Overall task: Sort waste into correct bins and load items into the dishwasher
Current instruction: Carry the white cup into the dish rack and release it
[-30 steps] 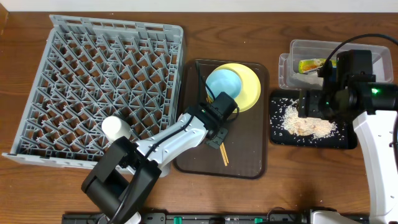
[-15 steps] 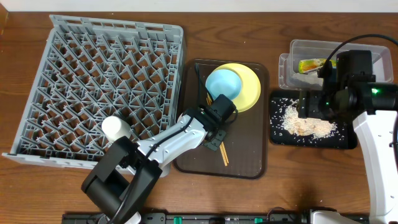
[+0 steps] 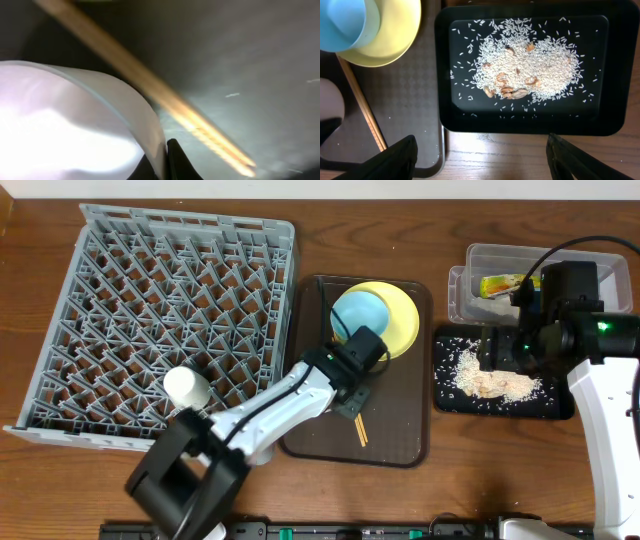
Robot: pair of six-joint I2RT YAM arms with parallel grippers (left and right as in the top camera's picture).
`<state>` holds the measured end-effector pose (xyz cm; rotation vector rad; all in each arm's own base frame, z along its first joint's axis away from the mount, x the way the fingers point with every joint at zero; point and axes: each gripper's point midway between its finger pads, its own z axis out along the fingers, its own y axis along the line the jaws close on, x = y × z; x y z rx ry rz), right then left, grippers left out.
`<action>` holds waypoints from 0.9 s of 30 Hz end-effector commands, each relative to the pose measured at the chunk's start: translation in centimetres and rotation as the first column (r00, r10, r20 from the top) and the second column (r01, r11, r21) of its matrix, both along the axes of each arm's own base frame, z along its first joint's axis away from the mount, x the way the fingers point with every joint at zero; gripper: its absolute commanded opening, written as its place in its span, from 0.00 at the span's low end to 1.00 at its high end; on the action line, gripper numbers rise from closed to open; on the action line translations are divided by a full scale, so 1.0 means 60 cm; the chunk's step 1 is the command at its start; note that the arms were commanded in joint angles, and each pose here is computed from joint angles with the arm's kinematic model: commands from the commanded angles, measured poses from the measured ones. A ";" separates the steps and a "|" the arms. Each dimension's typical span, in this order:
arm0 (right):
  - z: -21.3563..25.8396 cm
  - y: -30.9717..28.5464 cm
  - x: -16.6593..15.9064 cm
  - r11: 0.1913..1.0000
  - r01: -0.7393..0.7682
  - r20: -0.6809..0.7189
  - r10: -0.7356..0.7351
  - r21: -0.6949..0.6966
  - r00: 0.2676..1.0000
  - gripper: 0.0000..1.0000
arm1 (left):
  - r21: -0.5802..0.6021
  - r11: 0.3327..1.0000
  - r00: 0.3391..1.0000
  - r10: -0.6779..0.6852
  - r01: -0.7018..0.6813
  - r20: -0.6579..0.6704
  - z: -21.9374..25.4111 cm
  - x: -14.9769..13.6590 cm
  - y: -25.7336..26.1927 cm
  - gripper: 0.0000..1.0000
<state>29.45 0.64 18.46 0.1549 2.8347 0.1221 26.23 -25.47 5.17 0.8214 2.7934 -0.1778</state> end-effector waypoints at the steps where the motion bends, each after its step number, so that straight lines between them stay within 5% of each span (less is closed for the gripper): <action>1: 0.015 -0.011 0.003 1.000 0.028 0.027 -0.028 -0.004 0.999 0.80 | -0.177 0.984 0.997 -0.021 0.033 0.072 0.105 0.008 -0.043 0.06; 8: 0.015 -0.011 0.003 1.000 0.018 0.028 -0.018 -0.008 0.999 0.80 | -0.310 0.951 0.976 0.070 -0.003 0.206 0.225 0.034 -0.004 0.06; 14: 0.015 -0.011 0.003 1.000 0.018 0.028 -0.018 -0.008 0.999 0.80 | -0.497 0.866 0.965 0.176 -0.056 0.197 0.303 0.066 0.058 0.06; 27: 0.015 -0.011 0.003 1.000 0.018 0.028 -0.018 -0.008 0.999 0.80 | -0.884 0.448 0.972 0.232 -0.134 -0.029 0.375 0.158 0.228 0.06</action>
